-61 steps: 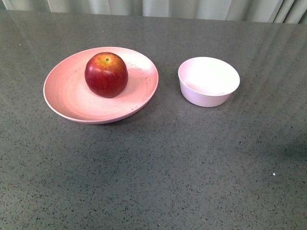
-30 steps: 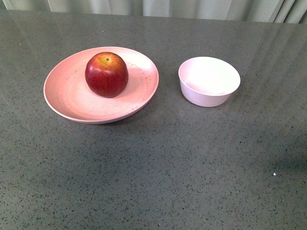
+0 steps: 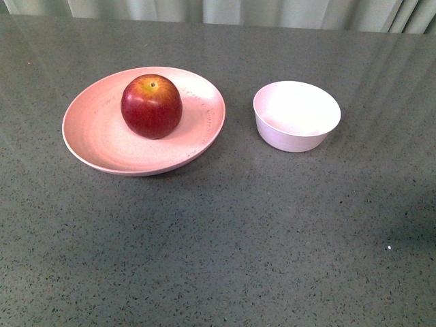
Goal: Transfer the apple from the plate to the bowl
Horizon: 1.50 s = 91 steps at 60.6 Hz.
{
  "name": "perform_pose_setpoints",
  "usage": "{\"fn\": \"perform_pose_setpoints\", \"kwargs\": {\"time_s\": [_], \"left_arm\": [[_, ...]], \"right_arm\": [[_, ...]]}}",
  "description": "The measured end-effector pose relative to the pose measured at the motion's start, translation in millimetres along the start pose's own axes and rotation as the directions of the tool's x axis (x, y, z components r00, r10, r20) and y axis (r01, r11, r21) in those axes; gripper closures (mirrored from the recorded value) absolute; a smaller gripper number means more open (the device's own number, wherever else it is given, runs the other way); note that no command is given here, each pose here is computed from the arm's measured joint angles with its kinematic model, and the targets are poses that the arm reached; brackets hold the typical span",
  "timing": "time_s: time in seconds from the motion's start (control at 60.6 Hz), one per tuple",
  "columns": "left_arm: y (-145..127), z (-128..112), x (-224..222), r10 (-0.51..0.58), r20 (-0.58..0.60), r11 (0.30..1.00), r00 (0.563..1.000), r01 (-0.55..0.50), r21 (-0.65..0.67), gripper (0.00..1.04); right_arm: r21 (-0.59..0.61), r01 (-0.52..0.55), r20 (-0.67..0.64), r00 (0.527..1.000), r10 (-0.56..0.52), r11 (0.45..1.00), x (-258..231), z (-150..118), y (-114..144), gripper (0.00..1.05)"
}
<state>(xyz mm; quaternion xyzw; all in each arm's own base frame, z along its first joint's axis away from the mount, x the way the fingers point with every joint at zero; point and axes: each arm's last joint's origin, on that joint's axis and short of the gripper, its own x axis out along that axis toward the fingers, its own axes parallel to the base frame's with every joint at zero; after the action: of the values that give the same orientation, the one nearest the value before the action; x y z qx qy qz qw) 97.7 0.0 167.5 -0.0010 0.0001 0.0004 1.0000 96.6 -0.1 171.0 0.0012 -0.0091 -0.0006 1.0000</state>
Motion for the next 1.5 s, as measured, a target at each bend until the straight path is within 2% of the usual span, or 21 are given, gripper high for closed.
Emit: {"fn": "perform_pose_setpoints", "kwargs": {"time_s": [0.033,0.05,0.066,0.083,0.099,0.116,0.132,0.165,0.182,0.198,0.215,0.248,0.264,0.495,0.677,0.941,1.338,1.503], "left_arm": [[-0.2,-1.6,0.8,-0.045,-0.044,0.999,0.998,0.046,0.025,0.09],[0.2,-1.2,0.6,-0.102,-0.116,0.994,0.988,0.107,0.036,0.09],[0.1,0.6,0.9,-0.143,-0.139,0.988,0.980,0.150,0.042,0.09],[-0.5,0.0,1.2,-0.247,-0.243,0.964,0.938,0.262,0.033,0.09],[-1.0,0.5,1.9,-0.293,-0.282,0.950,0.914,0.311,0.019,0.09],[-1.8,1.9,4.2,-0.376,-0.344,0.920,0.860,0.391,-0.028,0.09],[-2.1,2.2,6.0,-0.399,-0.369,0.909,0.839,0.414,-0.042,0.09],[-7.9,3.8,13.8,-0.577,-0.382,0.808,0.722,0.572,-0.139,0.09],[-9.2,4.4,15.9,-0.607,-0.378,0.786,0.699,0.599,-0.154,0.09],[-12.2,6.1,20.3,-0.661,-0.365,0.741,0.655,0.648,-0.178,0.09],[-13.6,6.9,22.7,-0.676,-0.361,0.726,0.642,0.663,-0.182,0.09],[-20.6,10.3,32.2,-0.733,-0.339,0.667,0.589,0.719,-0.195,0.09],[-23.7,12.4,37.4,-0.741,-0.334,0.659,0.583,0.727,-0.193,0.09],[-62.5,23.1,97.7,-0.720,-0.288,0.681,0.631,0.722,-0.123,0.09],[-93.4,-1.9,147.0,-0.678,-0.351,0.720,0.646,0.678,-0.144,0.09],[-107.3,-22.9,176.2,-0.634,-0.387,0.755,0.670,0.644,-0.122,0.09],[-118.3,-30.9,213.1,-0.541,-0.371,0.818,0.755,0.575,-0.024,0.09],[-125.3,-41.5,221.5,-0.520,-0.392,0.824,0.758,0.566,0.001,0.09]], "right_arm": [[0.000,0.000,0.000,1.000,0.000,1.000,0.0,0.0,0.0,0.46],[0.000,0.000,0.000,1.000,0.000,1.000,0.0,0.0,0.0,0.45],[0.000,0.002,0.000,1.000,-0.002,1.000,0.0,0.0,0.0,0.41],[0.000,0.001,0.000,1.000,-0.001,1.000,0.0,0.0,0.0,0.40],[0.000,0.000,0.000,1.000,0.000,1.000,0.0,0.0,0.0,0.36],[0.000,-0.003,0.000,1.000,0.003,1.000,0.0,0.0,0.1,0.32],[0.000,-0.004,0.000,1.000,0.004,1.000,0.0,0.0,0.1,0.31],[0.000,-0.004,0.001,1.000,0.004,1.000,-0.1,0.1,0.2,0.25],[0.000,-0.004,0.002,1.000,0.004,1.000,-0.1,0.1,0.2,0.22],[0.000,-0.004,0.002,1.000,0.004,1.000,-0.1,0.1,0.2,0.20],[0.000,-0.004,0.002,1.000,0.004,1.000,-0.1,0.1,0.2,0.17],[0.000,-0.004,0.001,1.000,0.004,1.000,-0.1,0.1,0.2,0.12],[0.000,0.000,0.000,1.000,0.000,1.000,-0.1,0.0,0.1,0.08],[0.000,-0.001,0.001,1.000,0.001,1.000,-0.1,0.0,0.1,0.09],[0.000,-0.001,0.001,1.000,0.001,1.000,-0.1,0.0,0.1,0.09],[0.000,-0.001,0.001,1.000,0.001,1.000,-0.1,0.0,0.1,0.09],[0.000,-0.001,0.001,1.000,0.001,1.000,-0.1,0.0,0.1,0.09],[0.000,-0.001,0.001,1.000,0.001,1.000,-0.1,0.0,0.1,0.09]]}}
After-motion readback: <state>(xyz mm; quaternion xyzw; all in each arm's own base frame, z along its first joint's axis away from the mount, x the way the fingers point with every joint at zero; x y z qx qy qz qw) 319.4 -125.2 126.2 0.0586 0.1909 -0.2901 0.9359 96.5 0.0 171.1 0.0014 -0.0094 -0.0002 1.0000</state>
